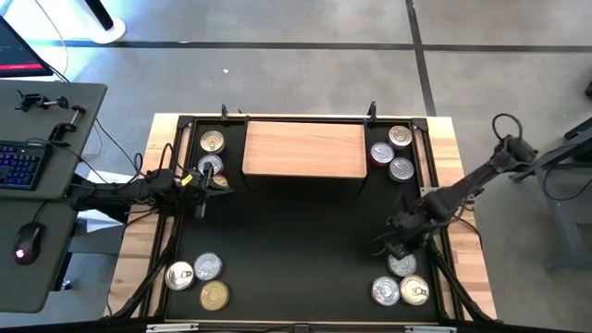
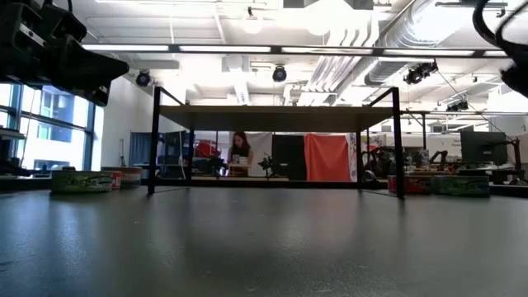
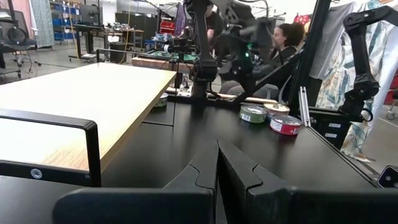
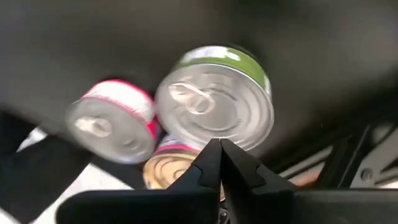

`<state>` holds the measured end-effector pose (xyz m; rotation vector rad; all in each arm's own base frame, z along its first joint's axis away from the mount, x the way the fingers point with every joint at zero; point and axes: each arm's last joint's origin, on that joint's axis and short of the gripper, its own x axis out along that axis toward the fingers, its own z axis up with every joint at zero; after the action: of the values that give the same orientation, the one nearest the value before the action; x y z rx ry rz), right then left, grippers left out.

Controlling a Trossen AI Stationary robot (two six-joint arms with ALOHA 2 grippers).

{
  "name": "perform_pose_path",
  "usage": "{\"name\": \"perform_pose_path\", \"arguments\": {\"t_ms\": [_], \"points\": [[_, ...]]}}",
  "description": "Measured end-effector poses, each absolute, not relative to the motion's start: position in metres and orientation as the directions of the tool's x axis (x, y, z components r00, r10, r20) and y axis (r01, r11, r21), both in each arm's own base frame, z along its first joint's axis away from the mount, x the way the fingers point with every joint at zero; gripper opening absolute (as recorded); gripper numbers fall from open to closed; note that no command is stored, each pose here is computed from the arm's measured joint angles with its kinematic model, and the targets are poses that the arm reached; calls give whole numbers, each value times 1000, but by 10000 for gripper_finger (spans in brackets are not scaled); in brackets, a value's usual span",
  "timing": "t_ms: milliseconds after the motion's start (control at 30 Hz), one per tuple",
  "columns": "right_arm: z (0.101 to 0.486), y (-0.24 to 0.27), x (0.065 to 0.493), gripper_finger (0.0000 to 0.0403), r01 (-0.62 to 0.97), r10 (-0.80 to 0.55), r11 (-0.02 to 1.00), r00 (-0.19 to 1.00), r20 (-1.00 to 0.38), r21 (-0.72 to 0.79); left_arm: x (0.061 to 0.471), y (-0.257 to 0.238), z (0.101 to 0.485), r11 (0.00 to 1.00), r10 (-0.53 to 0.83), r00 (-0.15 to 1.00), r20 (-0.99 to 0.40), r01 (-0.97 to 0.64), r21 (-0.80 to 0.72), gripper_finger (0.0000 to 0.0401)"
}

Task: Stack canned seafood by type on shelf
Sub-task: Put the green tuna can on the shelf

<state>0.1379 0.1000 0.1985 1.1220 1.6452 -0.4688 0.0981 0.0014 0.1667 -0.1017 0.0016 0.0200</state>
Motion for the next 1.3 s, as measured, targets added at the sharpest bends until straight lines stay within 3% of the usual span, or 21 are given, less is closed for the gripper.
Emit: {"name": "perform_pose_path", "arguments": {"t_ms": [233, 500, 633, 800, 1133, 1200, 1300], "points": [[176, 112, 151, 0, 892, 401, 441, -94, -911, 102, 98, 1, 167, 995, 20, 1000, -3, -20, -101, 0], [153, 117, 162, 0, 886, 369, 464, -187, -910, 5, 98, 1, 167, 995, 20, 1000, -3, -20, -101, 0], [154, 118, 184, 0, 886, 357, 444, -36, -934, 135, 98, 1, 167, 995, 20, 1000, -3, -20, -101, 0], [161, 108, 213, 0, 851, 198, 453, 196, -960, 267, 98, 1, 167, 995, 20, 1000, -2, -20, -101, 0], [152, 95, 281, 0, 704, 178, 587, 370, -912, 400, 98, 2, 167, 996, 26, 1000, 5, -25, -81, 0], [154, 96, 299, 0, 650, 180, 629, 413, -893, 427, 98, 2, 172, 997, 40, 998, 53, -36, -75, 0], [158, 96, 322, 0, 555, 181, 710, 452, -873, 434, 96, 2, 185, 981, 53, 980, 191, -15, -195, 0]]}}
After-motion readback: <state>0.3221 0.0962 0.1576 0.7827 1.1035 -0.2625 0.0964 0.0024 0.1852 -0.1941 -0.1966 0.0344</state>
